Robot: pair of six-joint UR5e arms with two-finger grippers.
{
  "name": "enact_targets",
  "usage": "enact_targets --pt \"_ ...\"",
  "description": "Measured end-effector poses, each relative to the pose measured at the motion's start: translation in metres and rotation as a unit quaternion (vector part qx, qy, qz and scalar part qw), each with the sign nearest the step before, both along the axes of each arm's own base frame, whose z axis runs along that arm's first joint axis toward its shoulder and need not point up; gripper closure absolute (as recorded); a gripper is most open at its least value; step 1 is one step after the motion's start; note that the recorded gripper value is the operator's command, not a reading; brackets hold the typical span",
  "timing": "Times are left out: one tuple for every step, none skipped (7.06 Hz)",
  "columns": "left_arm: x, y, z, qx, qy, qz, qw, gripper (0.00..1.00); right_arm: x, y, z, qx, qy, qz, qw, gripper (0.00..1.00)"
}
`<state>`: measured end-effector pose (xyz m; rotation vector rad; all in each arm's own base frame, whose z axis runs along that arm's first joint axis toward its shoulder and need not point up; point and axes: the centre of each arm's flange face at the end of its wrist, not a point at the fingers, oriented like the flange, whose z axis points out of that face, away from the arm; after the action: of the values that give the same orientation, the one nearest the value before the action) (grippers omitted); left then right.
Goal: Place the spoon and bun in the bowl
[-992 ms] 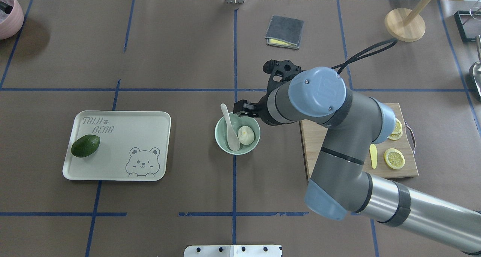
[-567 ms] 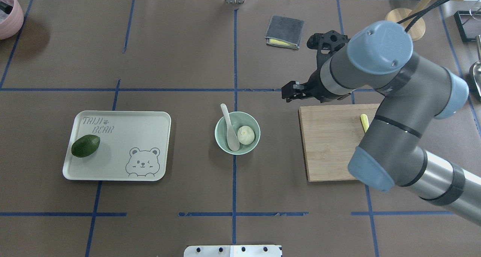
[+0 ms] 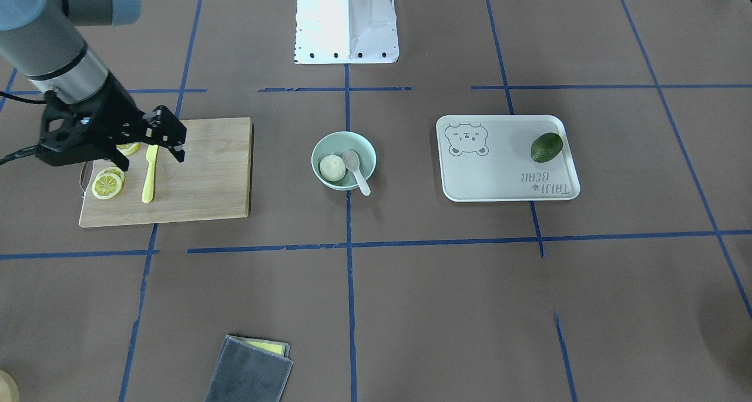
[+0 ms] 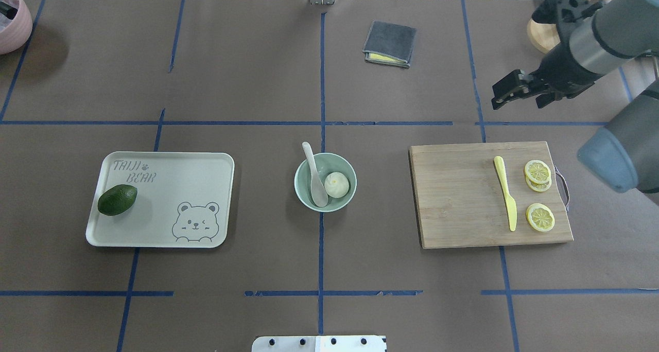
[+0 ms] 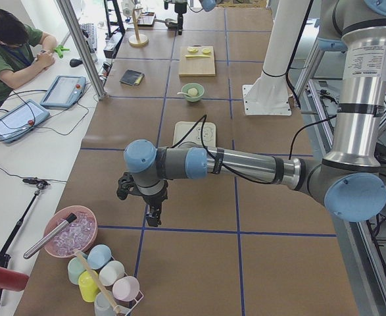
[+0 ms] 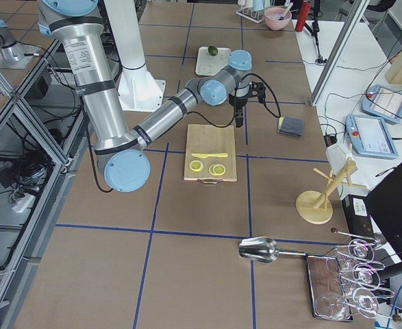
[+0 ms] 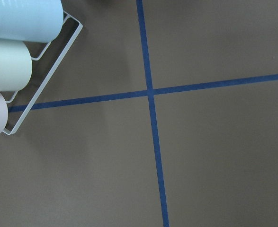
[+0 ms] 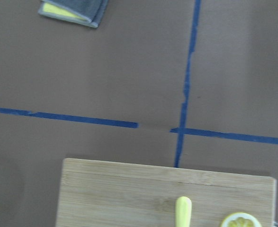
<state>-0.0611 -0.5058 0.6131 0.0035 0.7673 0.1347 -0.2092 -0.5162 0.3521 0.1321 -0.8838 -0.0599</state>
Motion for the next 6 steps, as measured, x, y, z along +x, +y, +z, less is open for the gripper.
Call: enact_targets --pt "0.000 0.003 0.004 -0.002 0.001 0.002 1.0000 0.00 0.040 -0.003 0.039 0.003 0.007 -0.013 0.9999 0.00" --pt "0.000 0.005 0.006 -0.004 0.001 0.002 1.0000 0.00 0.076 -0.006 0.075 0.005 0.011 -0.022 0.9997 0.00" --pt "-0.001 0.005 0.007 -0.005 0.000 0.002 1.0000 0.00 0.113 -0.011 0.114 0.003 0.010 -0.029 0.9995 0.00" --pt "-0.001 0.006 0.007 -0.004 0.000 0.002 1.0000 0.00 0.152 -0.015 0.152 0.001 0.006 -0.033 0.9994 0.00" --pt "-0.001 0.006 0.007 -0.004 0.000 0.002 1.0000 0.00 0.190 -0.017 0.190 0.003 0.005 -0.034 0.9994 0.00" --pt "-0.001 0.006 0.007 -0.004 0.000 0.002 1.0000 0.00 0.220 -0.014 0.226 0.006 0.006 -0.039 0.9992 0.00"
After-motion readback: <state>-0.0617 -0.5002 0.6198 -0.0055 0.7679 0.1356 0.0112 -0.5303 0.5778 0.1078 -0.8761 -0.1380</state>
